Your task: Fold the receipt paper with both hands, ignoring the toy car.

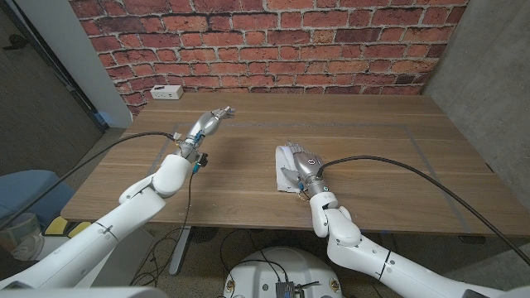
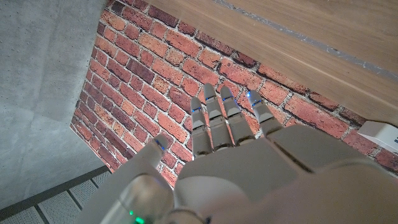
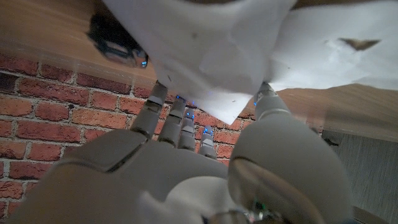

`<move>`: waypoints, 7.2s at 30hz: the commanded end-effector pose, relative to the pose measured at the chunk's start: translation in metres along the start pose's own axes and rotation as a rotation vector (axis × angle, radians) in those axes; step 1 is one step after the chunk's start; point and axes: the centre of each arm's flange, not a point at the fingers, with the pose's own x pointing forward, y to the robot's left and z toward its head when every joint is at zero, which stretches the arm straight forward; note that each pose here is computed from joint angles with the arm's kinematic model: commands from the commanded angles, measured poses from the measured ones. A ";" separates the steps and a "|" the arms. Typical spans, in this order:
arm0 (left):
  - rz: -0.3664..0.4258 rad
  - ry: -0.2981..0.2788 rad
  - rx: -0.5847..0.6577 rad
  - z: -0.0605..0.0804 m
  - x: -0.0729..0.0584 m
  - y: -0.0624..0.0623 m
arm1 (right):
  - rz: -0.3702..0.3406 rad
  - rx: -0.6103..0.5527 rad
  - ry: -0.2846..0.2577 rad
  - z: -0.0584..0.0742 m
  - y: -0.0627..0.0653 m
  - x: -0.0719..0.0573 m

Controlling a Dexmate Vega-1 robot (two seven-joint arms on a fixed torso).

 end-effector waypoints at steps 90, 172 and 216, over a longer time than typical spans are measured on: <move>-0.265 -0.084 0.178 -0.003 0.053 0.007 | -0.132 0.069 -0.620 -0.007 -0.019 -0.084; -1.224 -0.017 0.759 0.091 0.073 -0.109 | -0.081 0.032 -0.570 -0.043 0.013 -0.086; -1.259 0.014 0.791 0.101 0.078 -0.128 | 0.118 0.033 -0.690 -0.050 0.013 -0.078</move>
